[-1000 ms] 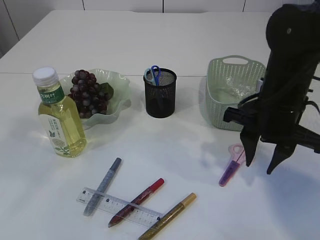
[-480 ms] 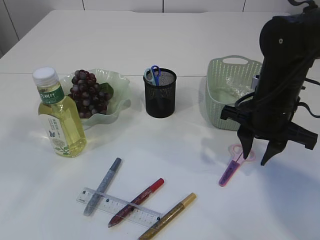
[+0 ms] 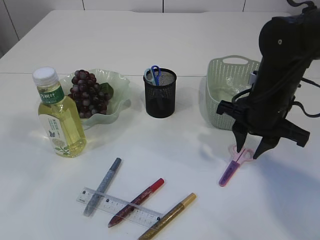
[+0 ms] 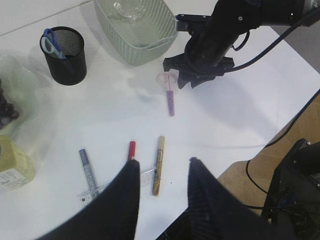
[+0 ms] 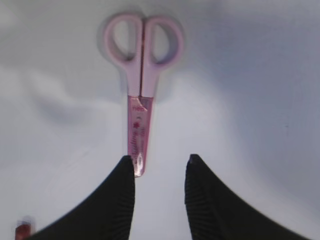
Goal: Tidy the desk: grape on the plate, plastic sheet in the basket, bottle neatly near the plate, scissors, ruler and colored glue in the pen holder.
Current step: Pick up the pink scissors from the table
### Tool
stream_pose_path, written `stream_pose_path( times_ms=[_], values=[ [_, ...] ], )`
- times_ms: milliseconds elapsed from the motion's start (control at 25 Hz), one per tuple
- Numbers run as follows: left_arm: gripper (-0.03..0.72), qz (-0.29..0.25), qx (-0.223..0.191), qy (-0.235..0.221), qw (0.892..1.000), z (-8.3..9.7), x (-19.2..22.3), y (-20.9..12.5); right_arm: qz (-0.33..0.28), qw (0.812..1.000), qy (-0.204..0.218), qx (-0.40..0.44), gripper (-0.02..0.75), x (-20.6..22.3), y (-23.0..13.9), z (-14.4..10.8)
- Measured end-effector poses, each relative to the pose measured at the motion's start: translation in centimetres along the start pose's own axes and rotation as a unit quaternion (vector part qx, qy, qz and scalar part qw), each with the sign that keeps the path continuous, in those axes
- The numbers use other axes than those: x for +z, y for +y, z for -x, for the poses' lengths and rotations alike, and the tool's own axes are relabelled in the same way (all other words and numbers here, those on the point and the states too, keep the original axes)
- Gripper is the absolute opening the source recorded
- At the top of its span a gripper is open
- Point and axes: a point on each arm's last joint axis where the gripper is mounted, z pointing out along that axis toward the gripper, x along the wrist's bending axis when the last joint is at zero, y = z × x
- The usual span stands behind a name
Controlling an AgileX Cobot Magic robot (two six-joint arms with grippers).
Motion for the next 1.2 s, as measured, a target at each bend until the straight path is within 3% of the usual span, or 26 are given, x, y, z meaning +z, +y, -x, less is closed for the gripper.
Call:
stream_pose_path(
  times_ms=[160,1200],
  values=[
    [0.243,0.0,0.001,0.003,1.0,-0.1,0.0,0.0,0.011,1.0,0.015,0.004,0.286,0.2,0.2,-0.3],
    [0.243,0.0,0.001,0.002,1.0,0.0,0.0,0.0,-0.037,0.999,-0.006,0.03,0.302,5.7,0.5,-1.3]
  ],
)
